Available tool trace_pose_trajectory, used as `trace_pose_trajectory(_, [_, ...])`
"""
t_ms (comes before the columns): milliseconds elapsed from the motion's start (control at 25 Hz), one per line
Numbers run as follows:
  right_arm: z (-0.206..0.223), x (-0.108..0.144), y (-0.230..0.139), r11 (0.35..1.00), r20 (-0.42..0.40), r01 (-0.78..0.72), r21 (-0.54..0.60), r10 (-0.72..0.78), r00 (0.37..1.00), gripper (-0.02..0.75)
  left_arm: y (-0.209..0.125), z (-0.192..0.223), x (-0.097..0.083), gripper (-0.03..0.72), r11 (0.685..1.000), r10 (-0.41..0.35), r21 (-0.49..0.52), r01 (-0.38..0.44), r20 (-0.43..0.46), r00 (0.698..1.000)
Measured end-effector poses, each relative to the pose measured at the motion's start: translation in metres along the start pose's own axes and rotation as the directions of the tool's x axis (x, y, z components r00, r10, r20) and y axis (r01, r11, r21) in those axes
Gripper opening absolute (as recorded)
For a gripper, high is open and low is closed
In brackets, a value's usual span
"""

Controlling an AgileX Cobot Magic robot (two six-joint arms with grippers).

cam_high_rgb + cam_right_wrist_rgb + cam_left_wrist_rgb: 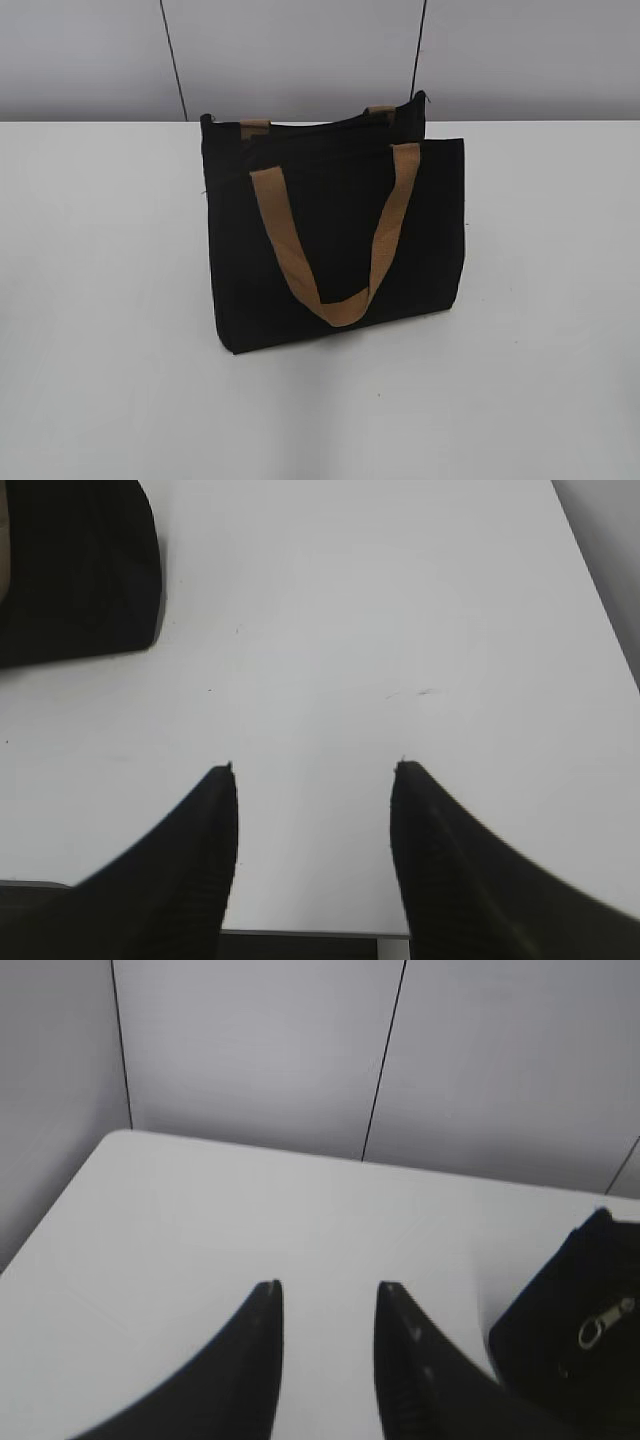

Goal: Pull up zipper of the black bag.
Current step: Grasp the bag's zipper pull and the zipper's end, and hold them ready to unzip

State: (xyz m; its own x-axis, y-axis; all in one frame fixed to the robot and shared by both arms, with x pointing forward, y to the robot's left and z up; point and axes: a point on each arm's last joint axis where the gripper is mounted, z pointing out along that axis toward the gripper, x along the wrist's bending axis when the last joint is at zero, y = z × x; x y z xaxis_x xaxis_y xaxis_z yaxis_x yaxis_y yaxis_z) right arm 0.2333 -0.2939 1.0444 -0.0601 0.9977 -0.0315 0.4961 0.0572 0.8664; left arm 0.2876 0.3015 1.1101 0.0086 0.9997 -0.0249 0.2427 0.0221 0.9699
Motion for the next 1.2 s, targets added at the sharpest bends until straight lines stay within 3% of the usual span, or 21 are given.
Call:
trace_pose_trajectory(200, [0.000, 0.000, 0.000, 1.000, 0.000, 0.000, 0.000, 0.000, 1.000, 0.389, 0.021, 0.027, -0.004, 0.239, 0.992, 0.010, -0.125, -0.005, 0.034, 0.999])
trace_pose_trajectory(600, [0.000, 0.000, 0.000, 1.000, 0.000, 0.000, 0.000, 0.000, 1.000, 0.389, 0.031, 0.098, -0.025, 0.239, 0.981, 0.056, -0.191, -0.028, 0.147, 0.988])
trace_pose_trajectory(880, [0.000, 0.000, 0.000, 1.000, 0.000, 0.000, 0.000, 0.000, 1.000, 0.389, -0.011, 0.143, -0.046, 0.239, 0.978, 0.084, -0.204, -0.033, 0.245, 0.966])
trace_pose_trajectory(1200, [0.000, 0.000, 0.000, 1.000, 0.000, 0.000, 0.000, 0.000, 1.000, 0.389, -0.061, 0.178, -0.069, 0.240, 0.990, 0.120, -0.114, -0.086, 0.336, 0.934])
